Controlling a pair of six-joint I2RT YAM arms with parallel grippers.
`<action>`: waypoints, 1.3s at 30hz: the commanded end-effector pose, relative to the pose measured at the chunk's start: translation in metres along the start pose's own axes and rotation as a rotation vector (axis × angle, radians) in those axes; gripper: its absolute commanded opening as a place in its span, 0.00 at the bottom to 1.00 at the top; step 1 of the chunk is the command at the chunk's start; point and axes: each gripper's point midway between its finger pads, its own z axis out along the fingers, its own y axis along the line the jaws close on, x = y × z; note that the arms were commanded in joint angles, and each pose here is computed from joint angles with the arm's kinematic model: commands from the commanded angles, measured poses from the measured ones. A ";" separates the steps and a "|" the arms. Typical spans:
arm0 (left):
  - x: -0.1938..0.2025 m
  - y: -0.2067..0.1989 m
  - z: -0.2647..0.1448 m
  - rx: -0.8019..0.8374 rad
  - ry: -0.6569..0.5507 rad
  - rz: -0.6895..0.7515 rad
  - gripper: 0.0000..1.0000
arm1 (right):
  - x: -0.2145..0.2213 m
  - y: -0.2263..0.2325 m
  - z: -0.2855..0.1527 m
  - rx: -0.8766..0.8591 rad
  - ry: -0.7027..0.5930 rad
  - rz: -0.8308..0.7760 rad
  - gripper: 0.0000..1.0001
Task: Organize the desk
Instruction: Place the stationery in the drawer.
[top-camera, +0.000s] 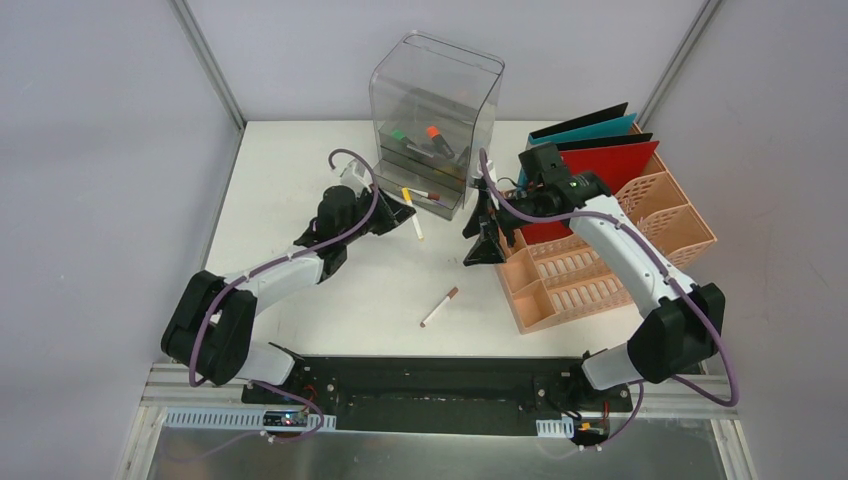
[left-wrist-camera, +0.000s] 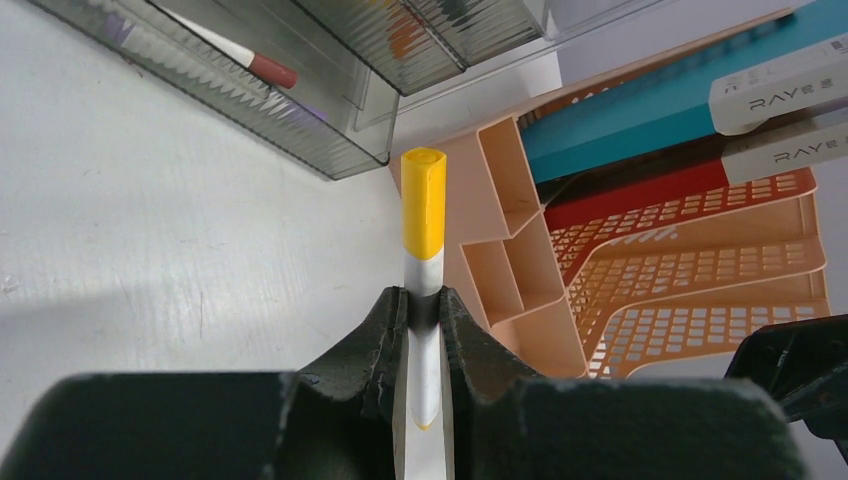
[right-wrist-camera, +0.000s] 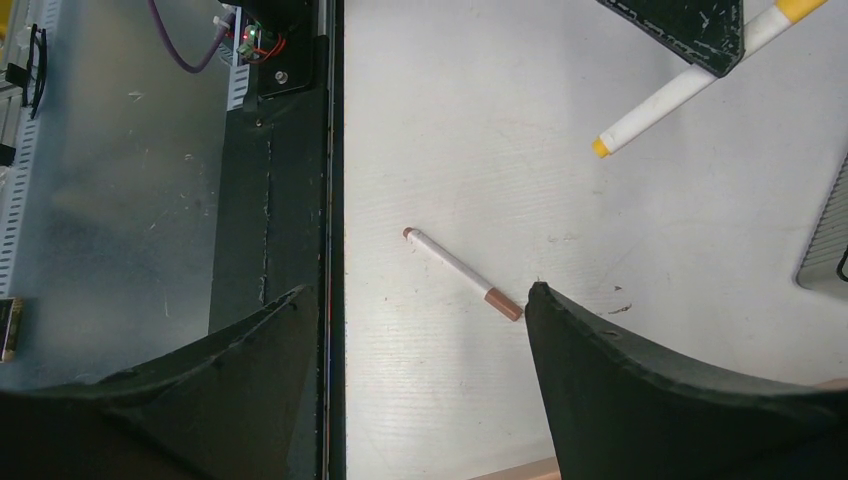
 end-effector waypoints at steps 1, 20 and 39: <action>-0.025 -0.028 0.005 0.097 -0.047 0.045 0.00 | -0.016 0.011 -0.008 -0.011 -0.054 -0.077 0.79; -0.037 -0.029 0.036 0.085 -0.022 -0.017 0.00 | -0.021 0.018 -0.012 -0.008 -0.083 -0.123 0.80; -0.054 0.033 0.076 -0.296 -0.045 -0.362 0.00 | -0.016 0.014 -0.011 0.014 -0.068 -0.152 0.80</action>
